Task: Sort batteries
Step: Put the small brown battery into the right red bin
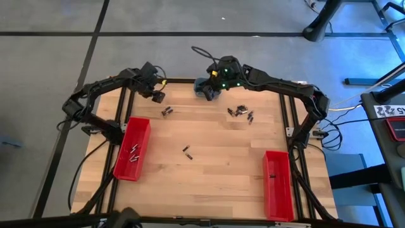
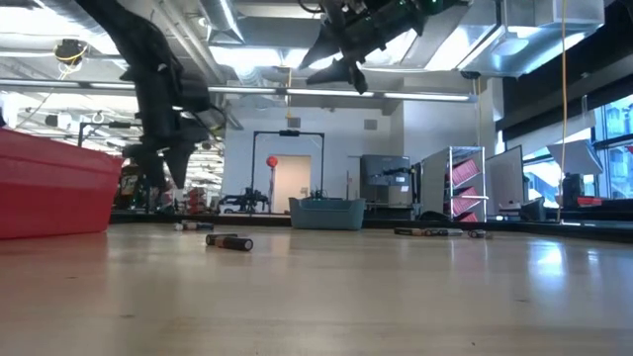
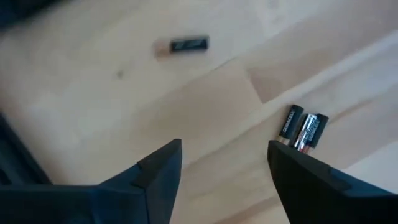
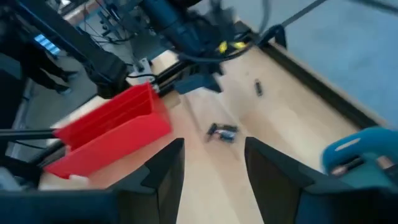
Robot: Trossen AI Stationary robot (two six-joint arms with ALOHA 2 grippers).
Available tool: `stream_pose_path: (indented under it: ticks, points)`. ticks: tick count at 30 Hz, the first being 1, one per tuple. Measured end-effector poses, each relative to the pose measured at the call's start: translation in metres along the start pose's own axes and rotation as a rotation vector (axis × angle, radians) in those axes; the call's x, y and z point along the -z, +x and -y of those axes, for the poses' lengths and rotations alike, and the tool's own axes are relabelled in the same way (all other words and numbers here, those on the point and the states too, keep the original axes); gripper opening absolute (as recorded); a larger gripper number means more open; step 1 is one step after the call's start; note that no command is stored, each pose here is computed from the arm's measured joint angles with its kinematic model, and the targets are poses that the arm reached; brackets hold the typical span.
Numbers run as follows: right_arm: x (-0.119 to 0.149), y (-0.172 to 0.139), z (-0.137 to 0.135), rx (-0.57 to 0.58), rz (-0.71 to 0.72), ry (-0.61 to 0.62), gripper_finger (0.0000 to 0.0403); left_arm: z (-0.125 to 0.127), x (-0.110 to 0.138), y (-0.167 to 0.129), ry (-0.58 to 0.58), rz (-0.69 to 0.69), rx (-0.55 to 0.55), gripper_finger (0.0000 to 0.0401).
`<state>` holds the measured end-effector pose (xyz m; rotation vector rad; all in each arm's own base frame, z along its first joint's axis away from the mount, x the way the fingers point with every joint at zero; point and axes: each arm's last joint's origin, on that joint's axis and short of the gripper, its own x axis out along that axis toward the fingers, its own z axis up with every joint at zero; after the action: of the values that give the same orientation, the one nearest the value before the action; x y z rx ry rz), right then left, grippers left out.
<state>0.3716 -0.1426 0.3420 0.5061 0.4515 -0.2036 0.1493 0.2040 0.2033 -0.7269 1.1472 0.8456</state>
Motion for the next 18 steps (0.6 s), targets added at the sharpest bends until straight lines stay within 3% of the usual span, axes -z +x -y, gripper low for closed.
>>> stream_pose_path:
  ticks: [5, 10, 18]
  points:
    - [0.009, 0.005, -0.019, -0.052, -0.045, 0.004, 0.017, 0.005, -0.025, 0.008, 0.221, -0.015, -0.033, 0.023]
    - [0.02, 0.009, -0.044, -0.103, -0.075, -0.003, 0.017, 0.011, -0.039, 0.026, 0.557, -0.088, -0.074, 0.023]
    - [0.033, 0.011, -0.06, -0.052, -0.121, -0.093, 0.017, 0.01, -0.045, 0.048, 0.748, -0.141, -0.149, 0.023]
